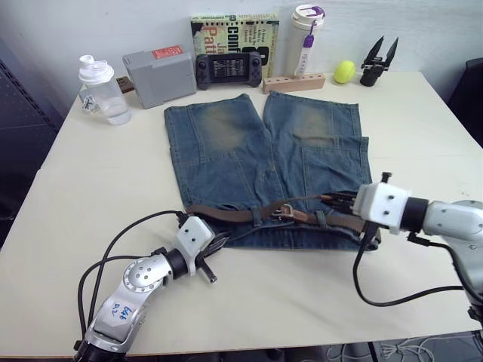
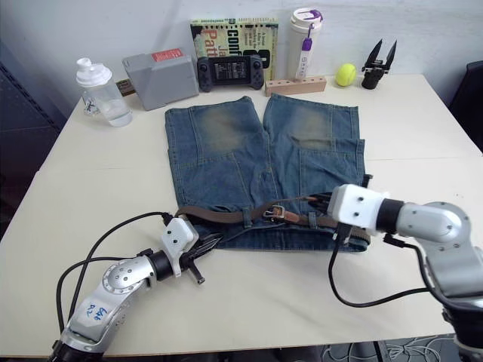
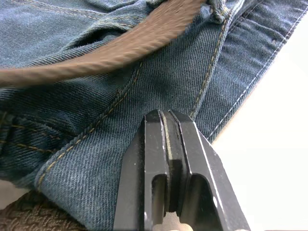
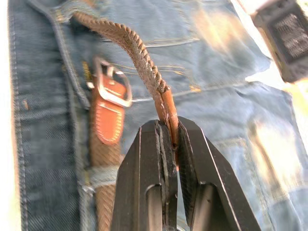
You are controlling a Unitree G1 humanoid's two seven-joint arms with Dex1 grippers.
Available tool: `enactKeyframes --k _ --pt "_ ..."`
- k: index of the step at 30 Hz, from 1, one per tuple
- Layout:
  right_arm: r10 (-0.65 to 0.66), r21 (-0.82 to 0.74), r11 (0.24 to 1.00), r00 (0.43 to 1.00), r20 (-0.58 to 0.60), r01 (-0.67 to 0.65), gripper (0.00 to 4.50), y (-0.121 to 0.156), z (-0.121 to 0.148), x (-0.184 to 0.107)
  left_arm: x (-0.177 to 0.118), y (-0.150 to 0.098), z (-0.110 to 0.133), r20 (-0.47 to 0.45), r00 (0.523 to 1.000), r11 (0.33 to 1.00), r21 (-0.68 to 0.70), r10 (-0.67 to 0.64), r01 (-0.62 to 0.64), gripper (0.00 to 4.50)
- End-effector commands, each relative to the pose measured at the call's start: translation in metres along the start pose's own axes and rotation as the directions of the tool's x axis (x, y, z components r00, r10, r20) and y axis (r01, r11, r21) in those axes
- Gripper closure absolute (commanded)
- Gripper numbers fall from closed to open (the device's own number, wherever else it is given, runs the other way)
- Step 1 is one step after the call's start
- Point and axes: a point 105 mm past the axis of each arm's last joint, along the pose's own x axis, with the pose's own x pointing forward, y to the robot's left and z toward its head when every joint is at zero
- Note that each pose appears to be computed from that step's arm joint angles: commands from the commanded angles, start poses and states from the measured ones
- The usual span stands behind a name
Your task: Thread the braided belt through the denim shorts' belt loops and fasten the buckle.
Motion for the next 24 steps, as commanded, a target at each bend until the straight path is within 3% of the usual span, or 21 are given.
enactKeyframes --k 1,5,9,11,12,14,17,21,24 --pt "-0.159 -0.078 0.985 0.985 -0.068 0.153 4.43 -0.037 -0.011 -0.019 -0.006 -0.003 -0.036 -0.144 0.990 1.000 -0.021 -0.008 0.005 4.50" --pt "-0.178 -0.120 0.978 0.981 -0.079 0.168 4.43 -0.039 -0.018 -0.015 -0.006 -0.003 -0.033 -0.126 0.992 1.000 0.009 -0.016 0.017 4.50" --pt "-0.182 -0.153 0.973 0.983 -0.030 0.175 4.43 -0.037 -0.010 -0.004 -0.011 0.000 -0.008 0.001 1.000 0.999 0.030 -0.028 0.028 4.50" --pt "-0.180 -0.157 0.971 0.984 0.006 0.179 4.50 -0.037 -0.003 0.001 -0.017 -0.003 0.014 0.093 0.993 0.997 0.028 -0.076 0.074 3.82" --pt "-0.169 -0.165 0.971 0.985 0.025 0.171 4.50 -0.035 0.001 0.005 -0.023 -0.006 0.023 0.124 0.986 0.994 0.023 -0.111 0.109 3.65" --pt "-0.151 -0.176 0.972 0.988 0.044 0.156 4.50 -0.031 0.007 0.009 -0.031 -0.009 0.035 0.161 0.974 0.988 0.022 -0.157 0.156 2.86" --pt "-0.120 -0.206 0.970 0.991 0.066 0.132 4.50 -0.028 0.014 0.014 -0.053 -0.008 0.064 0.262 0.934 0.957 -0.093 -0.242 0.274 1.63" --pt "-0.067 -0.231 0.969 0.991 0.118 0.093 4.50 -0.022 0.030 0.023 -0.076 0.008 0.097 0.363 0.881 0.914 -0.151 -0.303 0.377 1.63" --pt "0.016 -0.254 0.967 0.987 0.163 0.027 4.50 -0.009 0.042 0.037 -0.062 0.031 0.103 0.309 0.912 0.951 -0.062 -0.269 0.302 1.63"
